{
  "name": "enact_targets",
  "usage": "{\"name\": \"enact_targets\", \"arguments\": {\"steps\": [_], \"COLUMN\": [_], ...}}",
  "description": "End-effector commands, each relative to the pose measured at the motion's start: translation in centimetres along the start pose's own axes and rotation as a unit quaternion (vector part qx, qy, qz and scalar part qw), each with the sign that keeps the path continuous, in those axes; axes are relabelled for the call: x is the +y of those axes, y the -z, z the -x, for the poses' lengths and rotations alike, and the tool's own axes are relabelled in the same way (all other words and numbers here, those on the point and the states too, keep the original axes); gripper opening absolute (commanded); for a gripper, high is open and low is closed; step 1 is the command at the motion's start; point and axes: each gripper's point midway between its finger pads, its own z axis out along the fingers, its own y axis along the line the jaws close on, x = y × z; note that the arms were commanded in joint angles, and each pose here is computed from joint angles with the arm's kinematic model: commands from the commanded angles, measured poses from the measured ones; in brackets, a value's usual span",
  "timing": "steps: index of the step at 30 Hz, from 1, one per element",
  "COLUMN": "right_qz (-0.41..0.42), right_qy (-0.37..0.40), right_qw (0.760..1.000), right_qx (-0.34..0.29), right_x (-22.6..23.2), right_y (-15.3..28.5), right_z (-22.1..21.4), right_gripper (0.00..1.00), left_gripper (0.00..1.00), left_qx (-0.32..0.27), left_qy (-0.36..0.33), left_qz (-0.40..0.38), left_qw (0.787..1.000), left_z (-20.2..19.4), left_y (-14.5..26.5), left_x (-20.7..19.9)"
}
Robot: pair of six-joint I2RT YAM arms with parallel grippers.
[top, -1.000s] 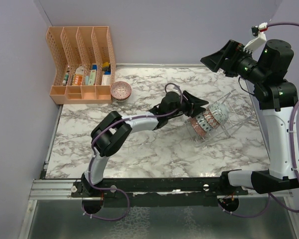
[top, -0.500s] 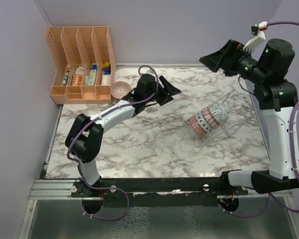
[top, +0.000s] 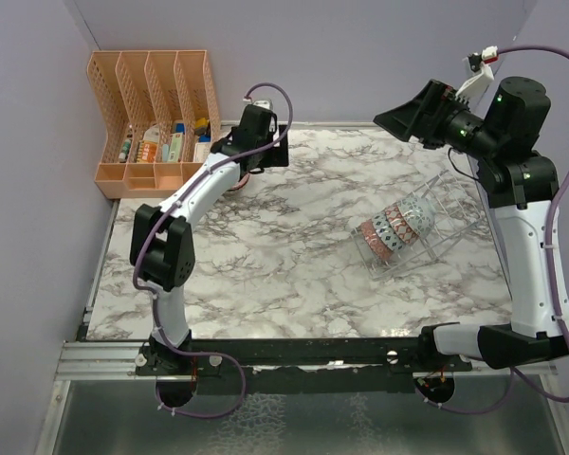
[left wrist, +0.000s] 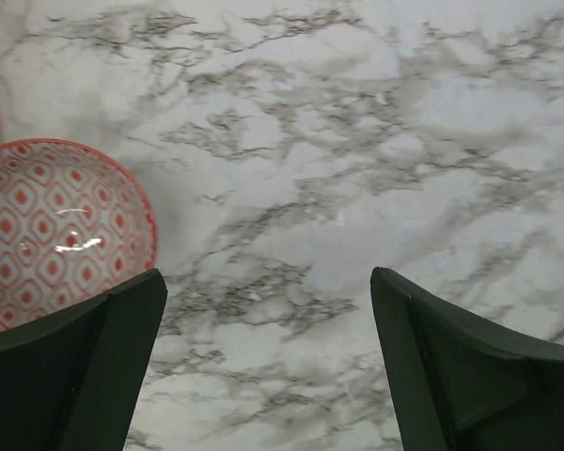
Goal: Load the bowls into the dish rack
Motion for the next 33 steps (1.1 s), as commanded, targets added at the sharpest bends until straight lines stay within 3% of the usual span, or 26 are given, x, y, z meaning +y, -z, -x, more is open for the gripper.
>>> {"name": "enact_targets", "arguments": {"steps": [1,4,8,10,17,26,33], "right_qz": [0.020,0.016,0.010,0.009,0.000,-0.008,-0.010], "right_qy": [0.003,0.001,-0.004,-0.004,-0.003,-0.004,-0.005], "right_qw": [1.000,1.000,1.000,1.000,1.000,1.000,1.000], "right_qx": [-0.004,0.000,0.006,0.007,0.008,0.009,0.011], "right_x": [1.1,0.8,0.3,0.2,-0.3,-0.7,-1.0], "right_y": [0.5,0.4,0.2,0.1,-0.1,-0.4,-0.6], "right_z": [0.1,-0.2,-0.6,-0.7,-0.7,-0.7,-0.9], "right_gripper": [0.97,0.97,0.96,0.96,0.96,0.96,0.96], "left_gripper": [0.91,0.84,0.63,0.58,0.57,0.57,0.64], "left_qx": [0.069,0.070,0.073,0.076,0.088,0.094,0.080], "left_qy": [-0.150,-0.174,-0.165,-0.158,-0.151,-0.125,-0.115], "left_qz": [0.139,0.165,0.175,0.166,0.130,0.019,-0.009], "left_qw": [0.976,0.968,0.968,0.970,0.976,0.987,0.990], "left_z": [-2.6,-2.7,-2.5,-2.7,-4.0,-4.9,-4.3], "left_y": [-1.7,-2.4,-3.2,-3.6,-5.3,-6.3,-5.8], "left_x": [6.9,8.9,10.8,11.2,11.8,9.1,8.0]}}
